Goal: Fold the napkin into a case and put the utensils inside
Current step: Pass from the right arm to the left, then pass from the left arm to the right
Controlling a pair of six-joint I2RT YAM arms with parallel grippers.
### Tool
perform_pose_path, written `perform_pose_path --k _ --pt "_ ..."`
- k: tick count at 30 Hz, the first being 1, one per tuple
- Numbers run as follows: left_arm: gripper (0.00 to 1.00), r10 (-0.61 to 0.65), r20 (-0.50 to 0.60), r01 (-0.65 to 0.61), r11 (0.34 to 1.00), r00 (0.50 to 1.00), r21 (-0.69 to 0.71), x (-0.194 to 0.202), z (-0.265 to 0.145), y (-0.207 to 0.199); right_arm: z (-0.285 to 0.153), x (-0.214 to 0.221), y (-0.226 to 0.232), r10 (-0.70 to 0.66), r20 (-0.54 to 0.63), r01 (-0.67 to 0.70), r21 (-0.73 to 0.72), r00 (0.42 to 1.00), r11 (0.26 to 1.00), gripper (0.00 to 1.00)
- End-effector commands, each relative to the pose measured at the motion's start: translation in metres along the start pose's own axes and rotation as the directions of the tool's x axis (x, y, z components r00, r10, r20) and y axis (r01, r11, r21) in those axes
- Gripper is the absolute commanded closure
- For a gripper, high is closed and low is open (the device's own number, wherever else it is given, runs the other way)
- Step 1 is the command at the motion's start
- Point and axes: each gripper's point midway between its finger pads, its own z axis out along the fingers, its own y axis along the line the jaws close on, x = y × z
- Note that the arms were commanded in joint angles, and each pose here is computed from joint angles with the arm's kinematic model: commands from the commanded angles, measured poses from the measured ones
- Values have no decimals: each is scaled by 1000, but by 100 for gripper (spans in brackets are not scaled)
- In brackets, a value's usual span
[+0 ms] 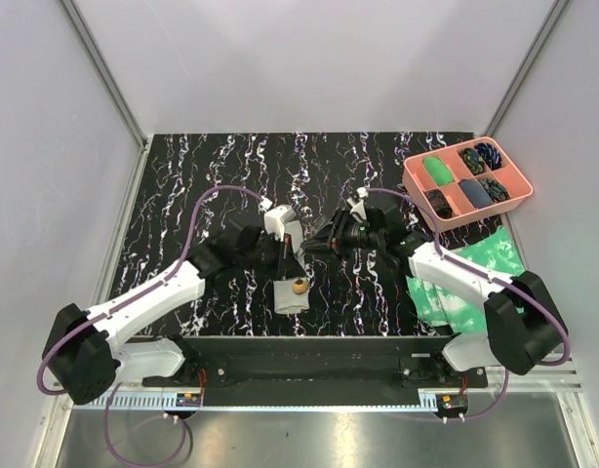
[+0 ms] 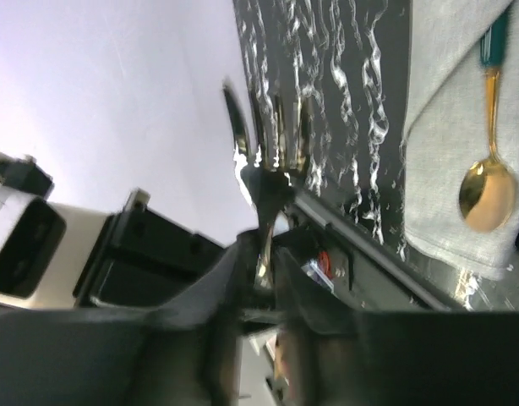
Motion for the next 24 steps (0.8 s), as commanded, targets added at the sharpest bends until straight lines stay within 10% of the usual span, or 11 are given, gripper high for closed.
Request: perform_pose_path --k 1,3,6,12,18,24 --pt "100 100 12 -100 994 995 -53 -22 -21 -6 -17 12 14 -293 -144 284 -81 945 955 53" --pt "100 136 -17 -137 989 991 -47 -16 -31 -7 -33 9 4 -427 -180 443 59 886 895 43" --pt "100 135 -110 -139 990 985 -32 15 -47 -4 -57 -39 -15 -768 -149 774 265 623 575 32" --pt "100 110 -176 -105 994 978 37 53 -67 -10 -72 -31 12 -959 -156 971 81 237 227 0" --pt "100 108 -177 -94 992 978 87 67 -75 -17 -48 -13 24 -970 -199 977 -134 140 168 1" --pt "100 129 -166 -108 986 978 127 68 -82 -25 -27 19 7 -936 -344 928 -322 71 188 35"
